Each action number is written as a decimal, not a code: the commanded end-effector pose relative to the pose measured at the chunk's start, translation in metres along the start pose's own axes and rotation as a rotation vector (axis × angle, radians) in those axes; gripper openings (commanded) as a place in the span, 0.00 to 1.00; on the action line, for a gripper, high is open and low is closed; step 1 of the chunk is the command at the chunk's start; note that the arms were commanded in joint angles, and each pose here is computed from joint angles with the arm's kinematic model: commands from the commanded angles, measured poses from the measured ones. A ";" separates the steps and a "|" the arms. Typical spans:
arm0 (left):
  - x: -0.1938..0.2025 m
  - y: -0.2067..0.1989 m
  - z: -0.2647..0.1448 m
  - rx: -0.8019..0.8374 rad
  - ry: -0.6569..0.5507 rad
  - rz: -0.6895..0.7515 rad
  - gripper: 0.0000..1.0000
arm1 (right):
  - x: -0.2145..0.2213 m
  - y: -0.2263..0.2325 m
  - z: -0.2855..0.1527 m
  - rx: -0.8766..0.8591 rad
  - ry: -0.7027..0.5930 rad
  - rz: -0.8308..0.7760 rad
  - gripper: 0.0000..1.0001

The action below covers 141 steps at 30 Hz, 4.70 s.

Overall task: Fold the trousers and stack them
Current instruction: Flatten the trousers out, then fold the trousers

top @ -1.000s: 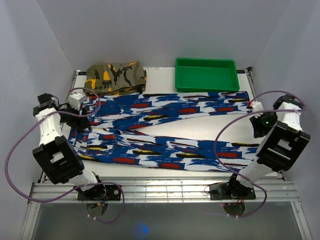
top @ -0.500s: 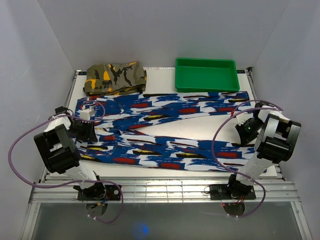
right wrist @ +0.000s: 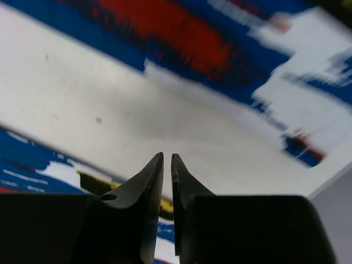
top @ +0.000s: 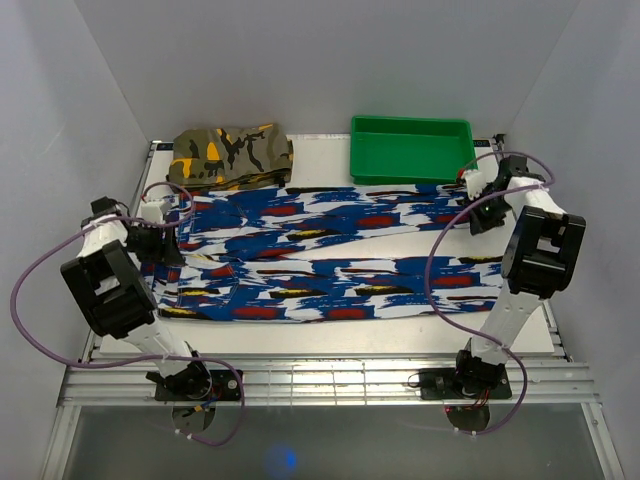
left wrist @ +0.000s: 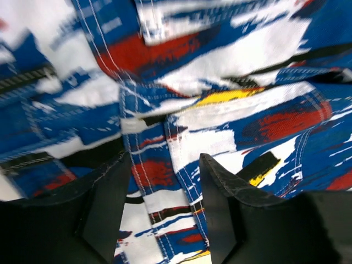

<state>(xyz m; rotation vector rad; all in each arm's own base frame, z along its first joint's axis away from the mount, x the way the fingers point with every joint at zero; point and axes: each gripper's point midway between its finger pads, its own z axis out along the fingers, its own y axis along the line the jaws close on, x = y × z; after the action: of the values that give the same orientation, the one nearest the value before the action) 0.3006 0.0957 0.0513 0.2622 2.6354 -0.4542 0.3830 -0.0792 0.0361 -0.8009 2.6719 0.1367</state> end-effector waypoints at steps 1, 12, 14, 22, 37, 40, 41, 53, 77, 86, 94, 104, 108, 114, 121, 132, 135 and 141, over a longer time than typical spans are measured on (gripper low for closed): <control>-0.055 -0.015 -0.034 0.013 -0.170 0.125 0.65 | -0.070 -0.022 -0.021 0.034 -0.217 0.013 0.18; -0.091 -0.014 0.012 0.055 -0.177 0.039 0.68 | -0.135 -0.027 0.048 0.064 -0.241 0.018 0.21; -0.085 -0.009 0.020 0.045 -0.152 0.018 0.68 | -0.128 -0.026 0.062 0.099 -0.219 0.006 0.21; -0.038 0.010 0.039 -0.047 -0.012 0.016 0.68 | -0.042 -0.013 0.094 0.143 0.021 -0.053 0.17; 0.013 0.032 0.000 -0.046 0.039 0.061 0.73 | 0.079 0.058 0.035 -0.006 0.242 -0.158 0.16; 0.000 0.017 -0.016 0.023 -0.007 0.126 0.82 | 0.051 0.066 0.020 -0.074 0.149 -0.157 0.19; -0.029 0.005 -0.034 0.072 -0.092 0.203 0.98 | 0.036 0.070 -0.001 -0.123 0.122 -0.171 0.25; -0.175 0.059 -0.073 0.053 -0.336 0.390 0.87 | -0.062 -0.024 -0.037 -0.007 -0.082 -0.391 0.73; -0.166 0.115 0.000 0.068 -0.267 0.648 0.81 | -0.053 -0.043 0.045 -0.172 -0.058 -0.661 0.35; -0.168 0.121 0.036 0.144 -0.318 0.638 0.79 | -0.039 -0.037 0.048 -0.199 -0.018 -0.661 0.23; -0.132 0.117 0.064 0.230 -0.245 0.614 0.67 | -0.038 -0.039 0.050 -0.195 -0.009 -0.671 0.19; -0.131 0.122 0.058 0.211 -0.197 0.652 0.06 | -0.054 -0.049 0.031 -0.134 -0.046 -0.628 0.08; -0.156 0.114 0.029 0.171 -0.267 0.666 0.00 | -0.072 -0.057 0.003 -0.076 -0.099 -0.607 0.08; -0.186 0.099 -0.042 0.029 -0.448 0.740 0.00 | -0.075 -0.048 -0.049 -0.016 -0.161 -0.609 0.08; -0.171 0.066 -0.103 -0.085 -0.559 0.842 0.00 | -0.054 -0.034 -0.099 0.037 -0.208 -0.614 0.08; -0.027 0.023 -0.153 -0.122 -0.484 0.838 0.00 | 0.053 0.013 -0.133 0.075 -0.141 -0.734 0.08; 0.034 0.026 -0.142 -0.097 -0.359 0.764 0.00 | 0.099 0.031 -0.120 0.063 -0.080 -0.782 0.08; 0.117 0.022 -0.092 0.018 -0.186 0.552 0.00 | 0.143 0.061 -0.081 0.013 -0.061 -0.720 0.08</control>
<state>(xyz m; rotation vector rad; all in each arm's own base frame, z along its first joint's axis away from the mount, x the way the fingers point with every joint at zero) 0.1927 0.1610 0.1012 0.7586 2.1573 -0.2965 0.2051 -0.0951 0.0686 -1.5696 2.1847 0.1223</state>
